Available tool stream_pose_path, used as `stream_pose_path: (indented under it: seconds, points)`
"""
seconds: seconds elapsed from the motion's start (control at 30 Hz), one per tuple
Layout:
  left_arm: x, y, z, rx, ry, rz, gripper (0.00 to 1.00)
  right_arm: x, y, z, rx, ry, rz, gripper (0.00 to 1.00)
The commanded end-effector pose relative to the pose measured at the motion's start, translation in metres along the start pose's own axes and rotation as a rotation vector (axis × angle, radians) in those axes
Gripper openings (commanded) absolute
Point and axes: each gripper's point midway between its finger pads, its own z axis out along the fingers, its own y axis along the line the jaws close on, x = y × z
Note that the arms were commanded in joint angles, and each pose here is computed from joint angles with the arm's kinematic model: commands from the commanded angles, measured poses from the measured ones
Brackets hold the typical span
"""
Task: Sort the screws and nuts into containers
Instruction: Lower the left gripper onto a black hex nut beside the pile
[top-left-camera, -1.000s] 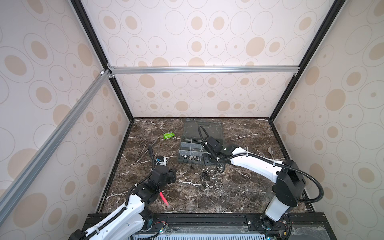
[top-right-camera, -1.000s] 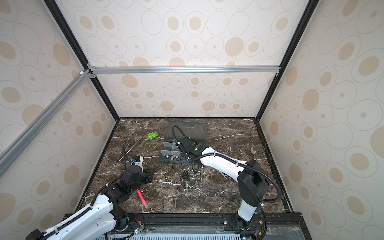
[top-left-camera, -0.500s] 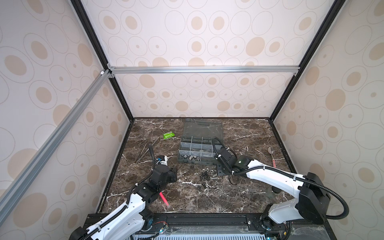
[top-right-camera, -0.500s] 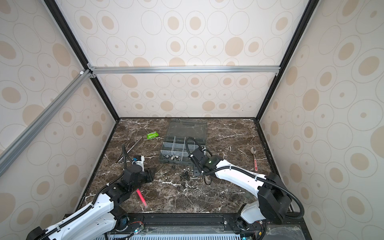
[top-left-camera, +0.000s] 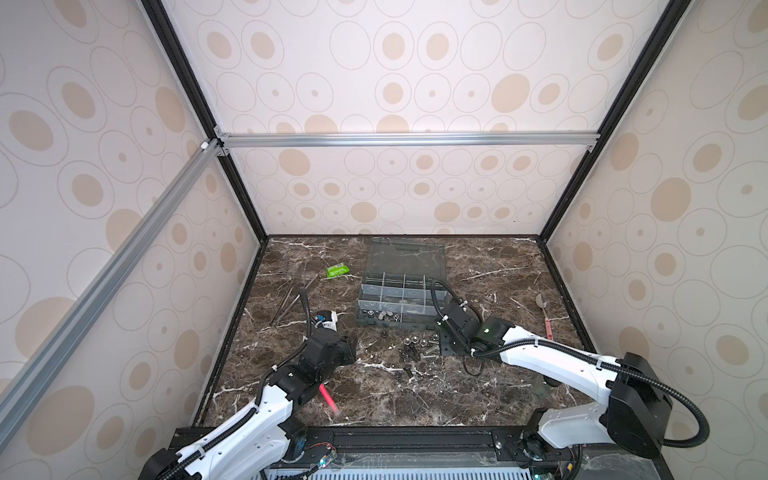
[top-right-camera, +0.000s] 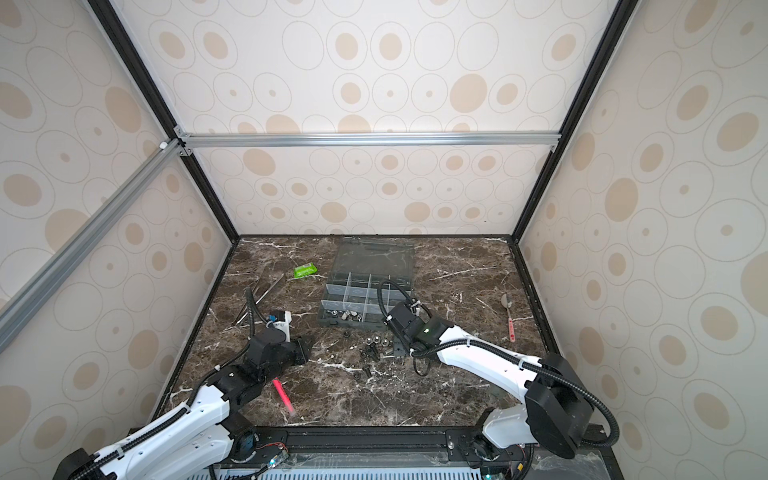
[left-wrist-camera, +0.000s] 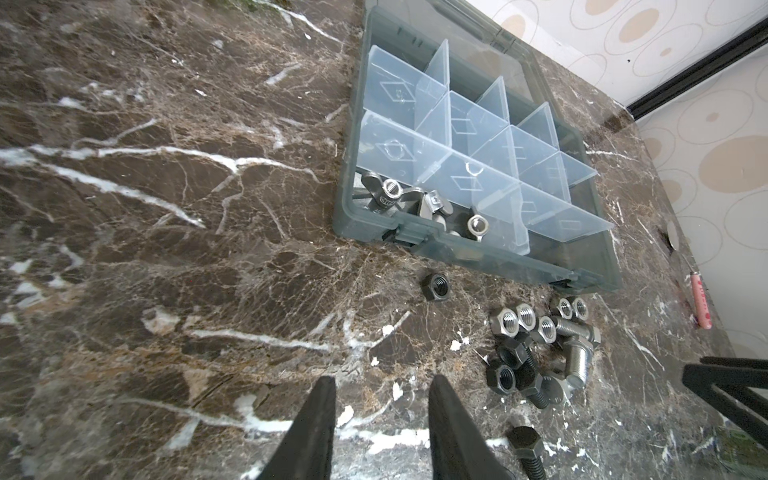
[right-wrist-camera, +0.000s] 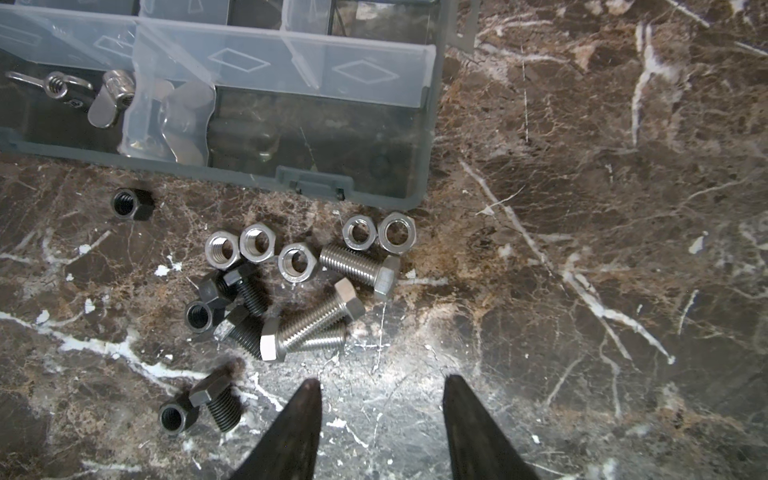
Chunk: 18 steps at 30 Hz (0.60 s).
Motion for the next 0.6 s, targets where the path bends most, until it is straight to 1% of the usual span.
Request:
stream_pose_path:
  seconds: [0.0,0.4,0.57]
  points:
    - [-0.004,-0.004,0.002,0.022,-0.014,0.002,0.38,0.003,-0.011,-0.002,0.026,-0.005,0.033,0.51]
    - [-0.001,-0.026,0.025,0.075,0.06,0.056,0.38,0.006,-0.02,-0.007,0.039,-0.017,0.044,0.51]
    - [0.001,-0.038,0.037,0.077,0.089,0.123,0.38,0.008,-0.023,-0.008,0.043,-0.018,0.053,0.51]
